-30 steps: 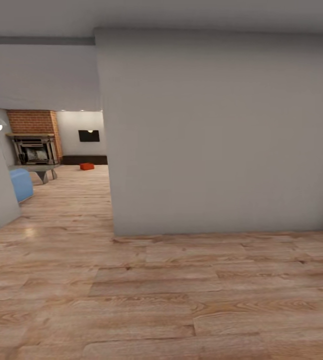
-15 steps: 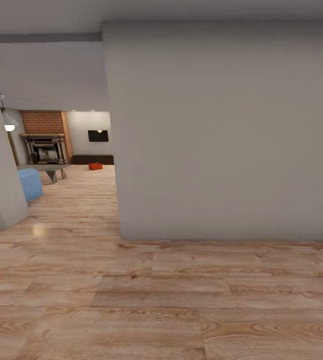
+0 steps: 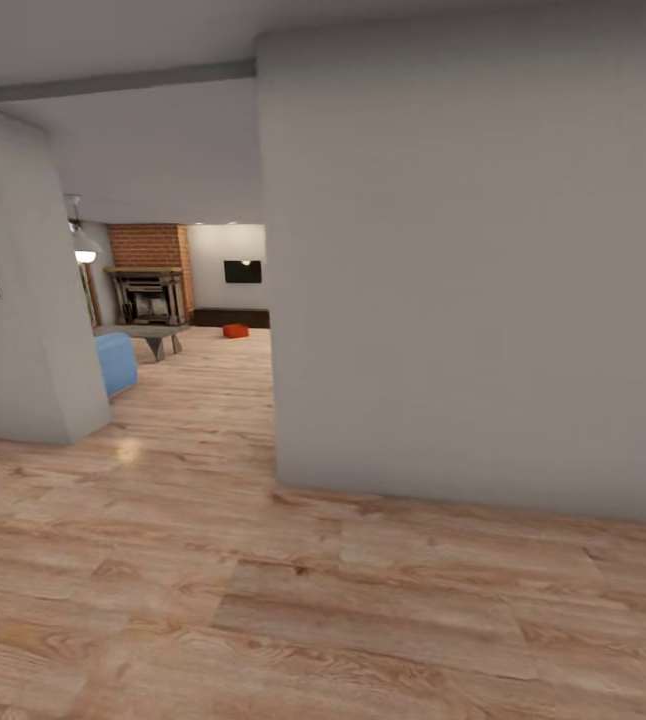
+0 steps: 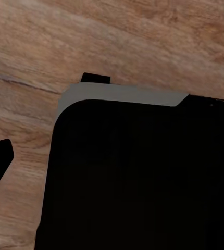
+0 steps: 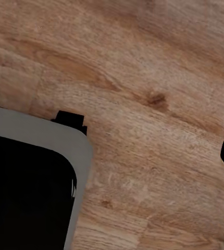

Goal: Move the two storage containers from the living room to the garage. In the garage, place one container on the floor and stack the other container on top of it (either order is fine).

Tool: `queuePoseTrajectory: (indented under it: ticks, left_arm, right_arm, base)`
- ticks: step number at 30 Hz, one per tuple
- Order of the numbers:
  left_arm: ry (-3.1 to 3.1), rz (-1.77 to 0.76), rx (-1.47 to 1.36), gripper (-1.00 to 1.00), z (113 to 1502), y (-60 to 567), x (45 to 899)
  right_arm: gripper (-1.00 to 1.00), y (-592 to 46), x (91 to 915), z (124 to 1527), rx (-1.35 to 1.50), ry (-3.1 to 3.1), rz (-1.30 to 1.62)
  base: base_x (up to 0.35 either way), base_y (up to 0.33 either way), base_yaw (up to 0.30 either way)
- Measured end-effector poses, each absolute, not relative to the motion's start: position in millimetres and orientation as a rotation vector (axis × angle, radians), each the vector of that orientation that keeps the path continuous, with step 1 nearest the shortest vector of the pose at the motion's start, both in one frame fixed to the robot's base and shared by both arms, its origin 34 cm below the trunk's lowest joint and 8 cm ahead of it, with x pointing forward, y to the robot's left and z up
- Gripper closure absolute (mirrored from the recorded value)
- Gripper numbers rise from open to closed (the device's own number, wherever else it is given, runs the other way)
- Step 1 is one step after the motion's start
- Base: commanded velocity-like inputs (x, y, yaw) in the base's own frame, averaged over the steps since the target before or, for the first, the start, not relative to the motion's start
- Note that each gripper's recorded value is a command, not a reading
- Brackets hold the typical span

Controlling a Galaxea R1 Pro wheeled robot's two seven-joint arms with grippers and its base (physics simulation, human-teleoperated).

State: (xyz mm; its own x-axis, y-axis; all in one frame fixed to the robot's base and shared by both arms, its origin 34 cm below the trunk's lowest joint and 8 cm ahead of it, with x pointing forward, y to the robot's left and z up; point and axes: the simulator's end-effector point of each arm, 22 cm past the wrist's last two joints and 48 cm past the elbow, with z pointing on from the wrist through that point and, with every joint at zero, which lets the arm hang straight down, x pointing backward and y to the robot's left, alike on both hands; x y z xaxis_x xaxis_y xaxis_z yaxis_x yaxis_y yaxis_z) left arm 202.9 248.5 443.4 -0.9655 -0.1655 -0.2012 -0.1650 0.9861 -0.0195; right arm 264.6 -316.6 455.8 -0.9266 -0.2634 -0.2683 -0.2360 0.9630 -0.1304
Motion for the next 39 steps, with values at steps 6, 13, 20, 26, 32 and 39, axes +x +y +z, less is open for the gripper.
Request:
queuePoseTrajectory:
  ticks: [6, 13, 20, 26, 32, 39]
  left_arm:
    - [2.925, -0.003, -0.246, -1.00, 443.5, 248.6, 203.3]
    - [2.929, -0.004, -0.246, -1.00, 443.3, 248.5, 202.3]
    - [2.929, -0.004, -0.246, -1.00, 443.3, 248.5, 202.1]
    - [2.929, -0.004, -0.246, -1.00, 443.3, 248.5, 202.1]
    - [2.929, -0.004, -0.246, -1.00, 443.3, 248.5, 202.1]
    - [2.929, -0.004, -0.247, -1.00, 443.3, 248.5, 202.2]
  right_arm:
    - [-1.00, -315.7, 264.2, 455.6, -0.367, 2.828, -0.137]
    - [-1.00, -315.0, 264.3, 455.6, -0.367, 2.828, -0.136]
    - [-1.00, -315.2, 264.5, 455.7, -0.367, 2.827, -0.137]
    - [-1.00, -315.2, 264.7, 455.7, -0.367, 2.827, -0.137]
    - [-1.00, -315.2, 265.0, 455.7, -0.367, 2.827, -0.137]
    - [-1.00, -315.1, 265.0, 455.8, -0.367, 2.826, -0.137]
  base:
    - [0.323, 0.000, 0.274]
    - [0.323, 0.000, 0.274]
    - [0.323, 0.000, 0.274]
    - [0.323, 0.000, 0.274]
    - [0.323, 0.000, 0.274]
    - [0.323, 0.000, 0.274]
